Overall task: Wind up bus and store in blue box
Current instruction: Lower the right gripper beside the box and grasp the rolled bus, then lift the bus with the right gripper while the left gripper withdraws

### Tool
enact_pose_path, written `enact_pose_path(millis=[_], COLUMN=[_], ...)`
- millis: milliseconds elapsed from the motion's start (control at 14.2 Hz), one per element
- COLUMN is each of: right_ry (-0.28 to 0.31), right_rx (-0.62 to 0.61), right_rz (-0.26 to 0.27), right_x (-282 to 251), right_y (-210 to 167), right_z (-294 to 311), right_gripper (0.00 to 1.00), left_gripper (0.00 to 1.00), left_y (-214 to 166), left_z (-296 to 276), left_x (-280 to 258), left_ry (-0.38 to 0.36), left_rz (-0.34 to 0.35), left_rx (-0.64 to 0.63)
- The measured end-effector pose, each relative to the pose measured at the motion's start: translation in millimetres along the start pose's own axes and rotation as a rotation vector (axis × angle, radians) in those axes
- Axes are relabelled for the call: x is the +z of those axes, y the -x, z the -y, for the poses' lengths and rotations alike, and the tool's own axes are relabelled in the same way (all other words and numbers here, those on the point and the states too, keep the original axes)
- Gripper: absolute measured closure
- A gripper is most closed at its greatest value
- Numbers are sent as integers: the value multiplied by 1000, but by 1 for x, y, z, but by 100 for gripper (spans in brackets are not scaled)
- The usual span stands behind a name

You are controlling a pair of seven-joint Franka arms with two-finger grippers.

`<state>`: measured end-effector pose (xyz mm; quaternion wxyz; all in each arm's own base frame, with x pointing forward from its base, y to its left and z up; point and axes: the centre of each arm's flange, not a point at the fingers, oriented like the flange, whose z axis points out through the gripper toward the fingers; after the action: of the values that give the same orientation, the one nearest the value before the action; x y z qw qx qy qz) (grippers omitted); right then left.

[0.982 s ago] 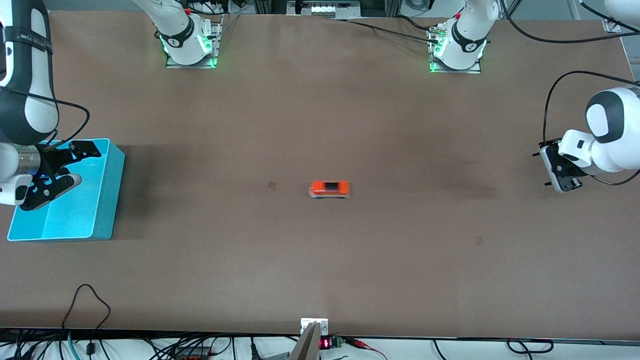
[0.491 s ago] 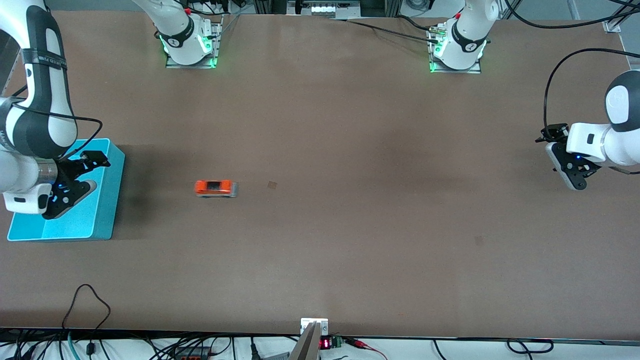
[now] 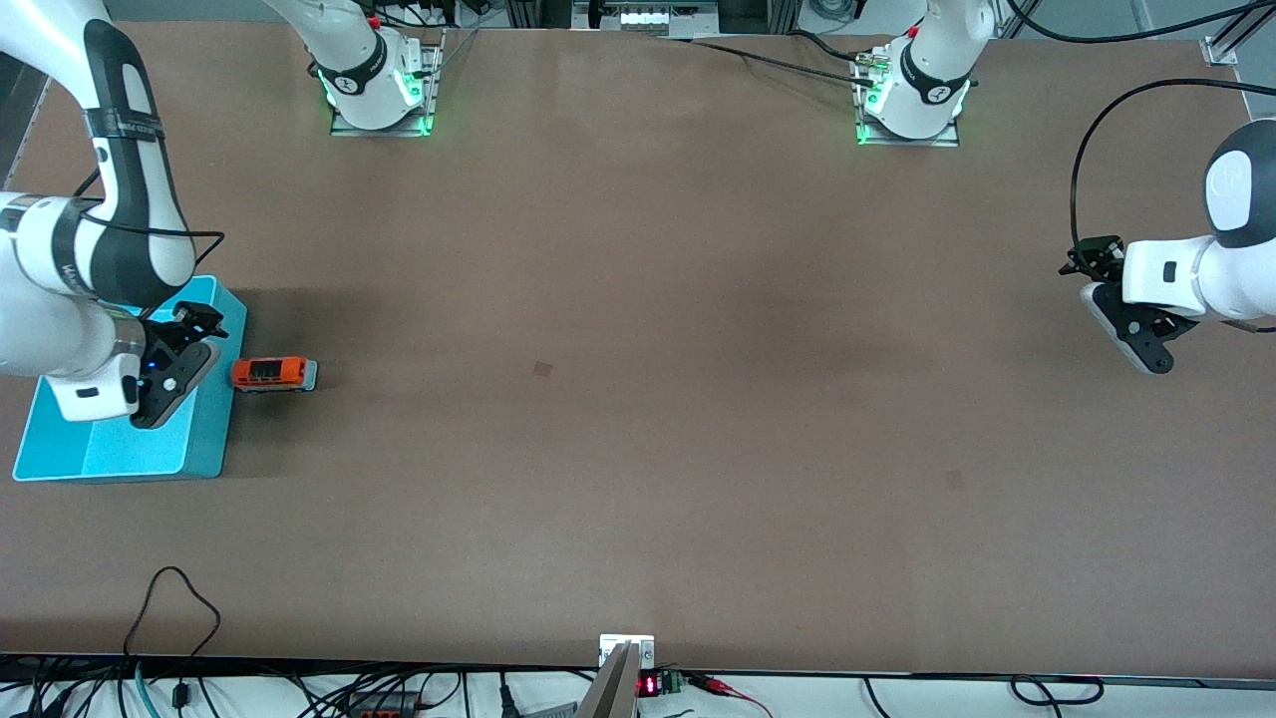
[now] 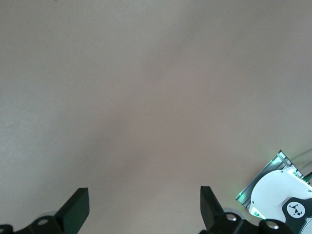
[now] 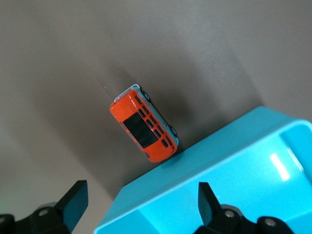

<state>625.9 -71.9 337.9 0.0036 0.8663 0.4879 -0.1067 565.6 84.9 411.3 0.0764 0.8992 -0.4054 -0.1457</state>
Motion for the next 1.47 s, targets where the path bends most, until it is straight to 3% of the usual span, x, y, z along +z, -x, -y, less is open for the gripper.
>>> enact_pose_path(millis=[561, 1474], right_ry=[73, 84], right_rx=[-428, -486], right_rz=[-54, -74], right_x=[49, 120], right_y=[13, -6], right_z=[8, 21], right_gripper=[0, 0], left_gripper=[0, 0], left_y=[2, 3], left_z=[1, 2], left_x=[0, 1], left_ry=[1, 3], left_rz=[0, 0], left_rx=[-11, -16])
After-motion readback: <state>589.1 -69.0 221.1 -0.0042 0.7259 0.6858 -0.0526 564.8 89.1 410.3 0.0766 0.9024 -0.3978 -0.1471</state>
